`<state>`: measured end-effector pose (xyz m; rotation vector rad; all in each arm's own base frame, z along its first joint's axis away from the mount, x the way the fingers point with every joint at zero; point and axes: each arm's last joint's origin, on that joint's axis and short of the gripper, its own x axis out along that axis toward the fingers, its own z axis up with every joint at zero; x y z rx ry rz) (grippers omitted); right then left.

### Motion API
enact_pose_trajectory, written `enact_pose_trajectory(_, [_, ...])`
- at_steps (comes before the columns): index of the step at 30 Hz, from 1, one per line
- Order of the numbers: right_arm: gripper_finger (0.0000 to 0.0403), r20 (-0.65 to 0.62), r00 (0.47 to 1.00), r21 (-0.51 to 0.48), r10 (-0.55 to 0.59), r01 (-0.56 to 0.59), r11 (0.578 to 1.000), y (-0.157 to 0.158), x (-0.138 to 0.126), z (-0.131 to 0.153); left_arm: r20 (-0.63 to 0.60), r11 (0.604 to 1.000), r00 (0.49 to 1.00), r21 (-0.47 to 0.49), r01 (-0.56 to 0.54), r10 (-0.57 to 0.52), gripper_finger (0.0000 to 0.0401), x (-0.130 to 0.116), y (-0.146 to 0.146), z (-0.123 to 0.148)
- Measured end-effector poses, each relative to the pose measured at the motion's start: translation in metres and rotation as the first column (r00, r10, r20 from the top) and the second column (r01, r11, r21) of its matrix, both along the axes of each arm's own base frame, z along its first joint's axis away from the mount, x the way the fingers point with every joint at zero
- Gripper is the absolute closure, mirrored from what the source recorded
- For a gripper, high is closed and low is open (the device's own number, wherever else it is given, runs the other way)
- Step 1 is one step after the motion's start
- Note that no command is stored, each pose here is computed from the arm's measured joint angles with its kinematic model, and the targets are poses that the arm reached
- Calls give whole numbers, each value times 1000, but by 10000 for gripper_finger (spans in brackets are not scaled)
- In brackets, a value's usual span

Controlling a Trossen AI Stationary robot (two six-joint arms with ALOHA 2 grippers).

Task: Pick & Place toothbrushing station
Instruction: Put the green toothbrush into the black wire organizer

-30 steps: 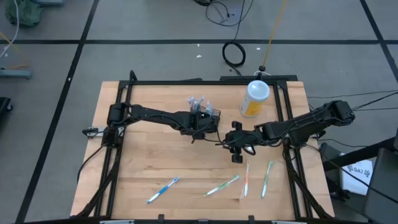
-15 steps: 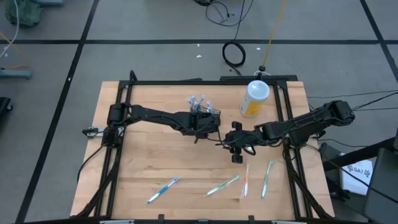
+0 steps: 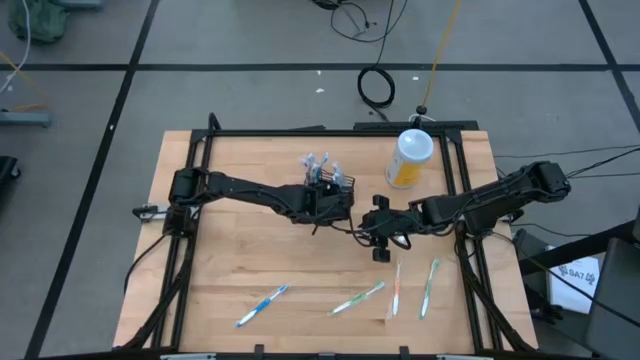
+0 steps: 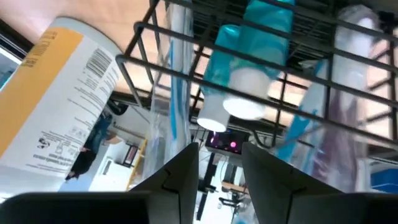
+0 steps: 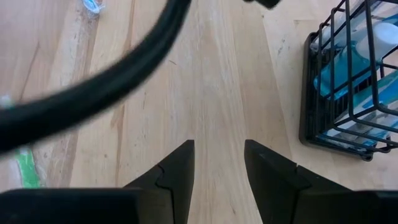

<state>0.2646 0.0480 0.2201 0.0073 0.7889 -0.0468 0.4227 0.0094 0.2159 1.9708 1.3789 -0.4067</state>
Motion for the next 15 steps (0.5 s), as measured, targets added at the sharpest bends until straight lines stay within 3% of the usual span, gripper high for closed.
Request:
enact_pose_trajectory(5, [271, 1, 1000, 0, 0, 0, 1000, 0, 0, 0, 46, 999, 999, -29, -29, 30, 272, -9, 0, 18])
enact_pose_trajectory(10, [271, 9, 1000, 2, -2, 2, 1000, 0, 1, 1, 188, 993, 978, -89, -76, 92, 272, -23, -5, 50])
enact_pose_trajectory(13, [271, 11, 1000, 3, -4, 4, 1000, 0, 1, 1, 322, 977, 930, -169, -128, 177, 272, -39, -10, 77])
enact_pose_trajectory(15, [271, 10, 1000, 2, -5, 5, 1000, 0, 1, 1, 423, 953, 868, -255, -162, 261, 272, -51, -13, 96])
